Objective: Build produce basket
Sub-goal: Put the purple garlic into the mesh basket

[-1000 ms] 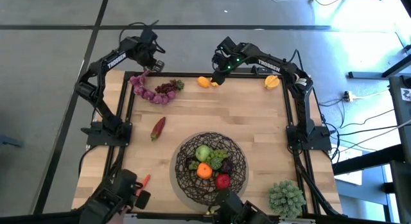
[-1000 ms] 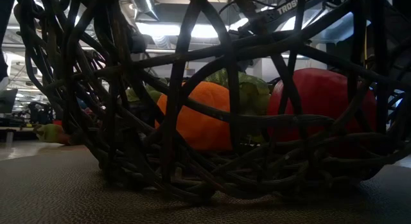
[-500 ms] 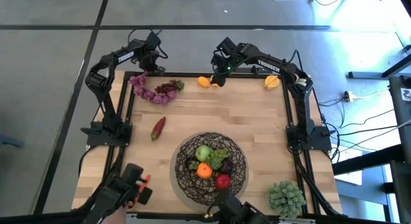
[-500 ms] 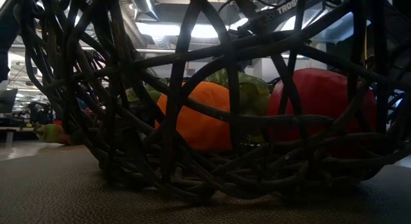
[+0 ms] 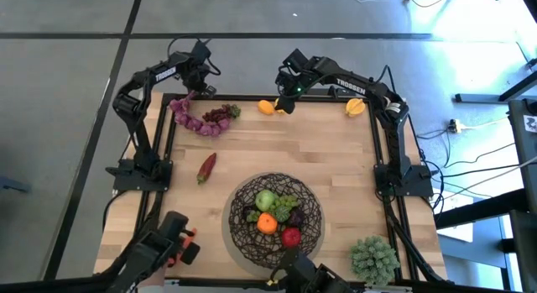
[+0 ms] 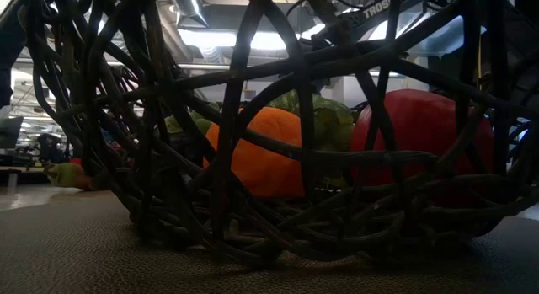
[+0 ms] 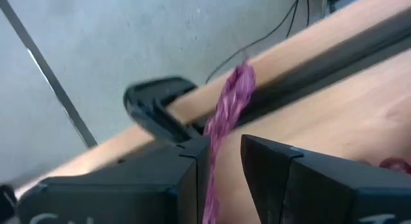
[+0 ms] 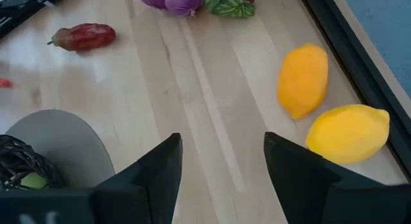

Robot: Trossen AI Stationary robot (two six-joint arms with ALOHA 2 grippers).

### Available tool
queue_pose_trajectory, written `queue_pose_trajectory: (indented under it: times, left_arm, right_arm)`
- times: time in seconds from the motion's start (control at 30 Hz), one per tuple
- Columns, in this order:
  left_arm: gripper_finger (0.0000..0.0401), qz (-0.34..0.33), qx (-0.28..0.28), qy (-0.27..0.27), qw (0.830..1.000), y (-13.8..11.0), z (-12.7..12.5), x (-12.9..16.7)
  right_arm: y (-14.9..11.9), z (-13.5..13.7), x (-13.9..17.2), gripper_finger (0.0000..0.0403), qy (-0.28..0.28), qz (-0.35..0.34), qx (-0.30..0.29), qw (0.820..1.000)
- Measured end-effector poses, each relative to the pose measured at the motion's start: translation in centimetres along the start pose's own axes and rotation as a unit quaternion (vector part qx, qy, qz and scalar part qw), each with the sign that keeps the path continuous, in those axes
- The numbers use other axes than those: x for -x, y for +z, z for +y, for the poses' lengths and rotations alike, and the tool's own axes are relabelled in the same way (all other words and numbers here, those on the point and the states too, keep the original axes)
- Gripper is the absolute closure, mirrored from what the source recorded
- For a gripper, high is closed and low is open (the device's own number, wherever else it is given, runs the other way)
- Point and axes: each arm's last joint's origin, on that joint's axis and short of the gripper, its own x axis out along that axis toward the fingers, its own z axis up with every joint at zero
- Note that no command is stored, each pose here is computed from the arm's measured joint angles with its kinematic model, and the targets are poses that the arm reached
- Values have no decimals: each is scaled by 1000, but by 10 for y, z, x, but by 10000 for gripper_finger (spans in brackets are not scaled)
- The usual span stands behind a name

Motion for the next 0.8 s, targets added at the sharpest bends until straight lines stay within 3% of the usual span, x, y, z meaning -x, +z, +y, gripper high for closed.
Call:
queue_pose_trajectory:
  times: [0.17, 0.8]
  left_arm:
    - [325, -19, -14, 0, 1000, 5, 0, -3]
    - [325, 25, -50, 4, 998, 3, -10, -32]
  right_arm:
    - [0, 0, 0, 192, 0, 0, 0, 1000]
    - [0, 0, 0, 192, 0, 0, 0, 1000]
